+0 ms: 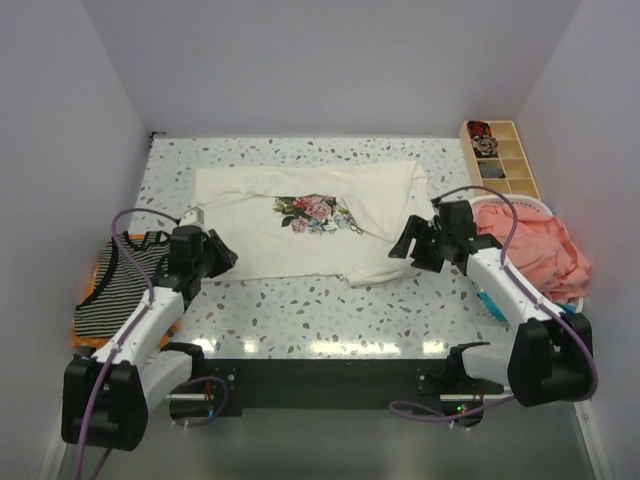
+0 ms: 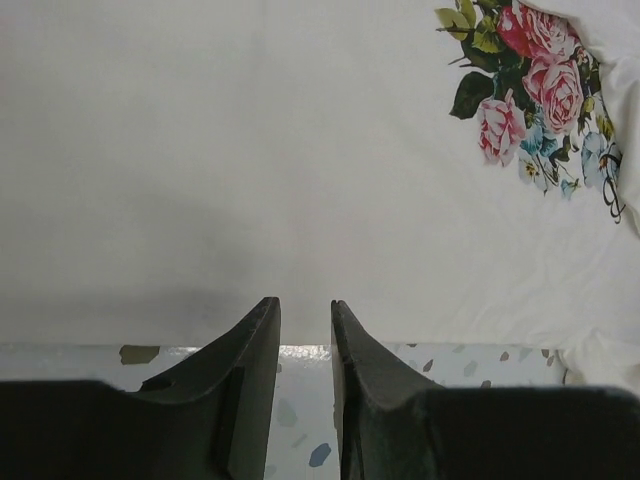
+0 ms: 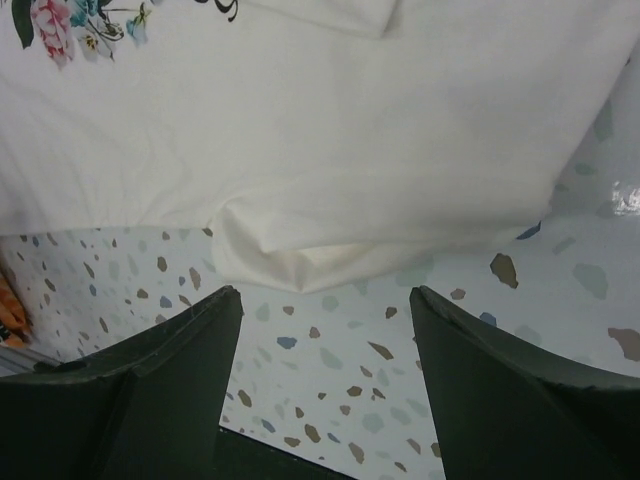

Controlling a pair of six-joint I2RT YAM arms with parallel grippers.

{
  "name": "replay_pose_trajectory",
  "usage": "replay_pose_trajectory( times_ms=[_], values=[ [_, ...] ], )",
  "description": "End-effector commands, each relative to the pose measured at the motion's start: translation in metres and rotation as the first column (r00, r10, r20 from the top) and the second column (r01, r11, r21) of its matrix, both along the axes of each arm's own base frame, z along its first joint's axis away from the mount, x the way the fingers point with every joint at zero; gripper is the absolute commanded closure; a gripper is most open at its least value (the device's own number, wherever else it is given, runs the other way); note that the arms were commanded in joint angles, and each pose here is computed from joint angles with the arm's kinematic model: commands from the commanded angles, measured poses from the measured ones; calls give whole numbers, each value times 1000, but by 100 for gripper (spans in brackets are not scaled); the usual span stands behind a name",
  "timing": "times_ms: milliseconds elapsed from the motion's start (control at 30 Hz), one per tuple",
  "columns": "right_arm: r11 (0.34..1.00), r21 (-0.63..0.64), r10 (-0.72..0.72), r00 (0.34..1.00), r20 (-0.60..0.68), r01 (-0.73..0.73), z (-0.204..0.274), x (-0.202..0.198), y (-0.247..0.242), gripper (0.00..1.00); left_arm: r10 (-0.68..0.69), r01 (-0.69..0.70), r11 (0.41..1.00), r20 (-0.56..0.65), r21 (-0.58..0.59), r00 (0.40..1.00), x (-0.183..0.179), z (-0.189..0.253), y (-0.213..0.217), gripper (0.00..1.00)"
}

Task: Fold and stack the t-shirts
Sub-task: Fold the flattened tshirt in 1/3 of the way, then grap the side of the flattened tshirt closest away from the robot with both arms

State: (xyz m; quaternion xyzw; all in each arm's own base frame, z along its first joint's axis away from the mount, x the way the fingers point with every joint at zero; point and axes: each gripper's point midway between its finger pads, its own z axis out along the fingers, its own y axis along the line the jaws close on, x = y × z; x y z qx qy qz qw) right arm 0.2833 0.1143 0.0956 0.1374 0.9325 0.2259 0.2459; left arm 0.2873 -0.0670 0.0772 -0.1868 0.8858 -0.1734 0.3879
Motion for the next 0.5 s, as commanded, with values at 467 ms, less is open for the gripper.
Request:
replay_pose_trajectory(
  times_ms=[467],
  values=[
    [997,43,-54,994,-91,58,-44,-30,20,32,73,-72,997,-74,19,995,-12,-31,10,69]
  ],
)
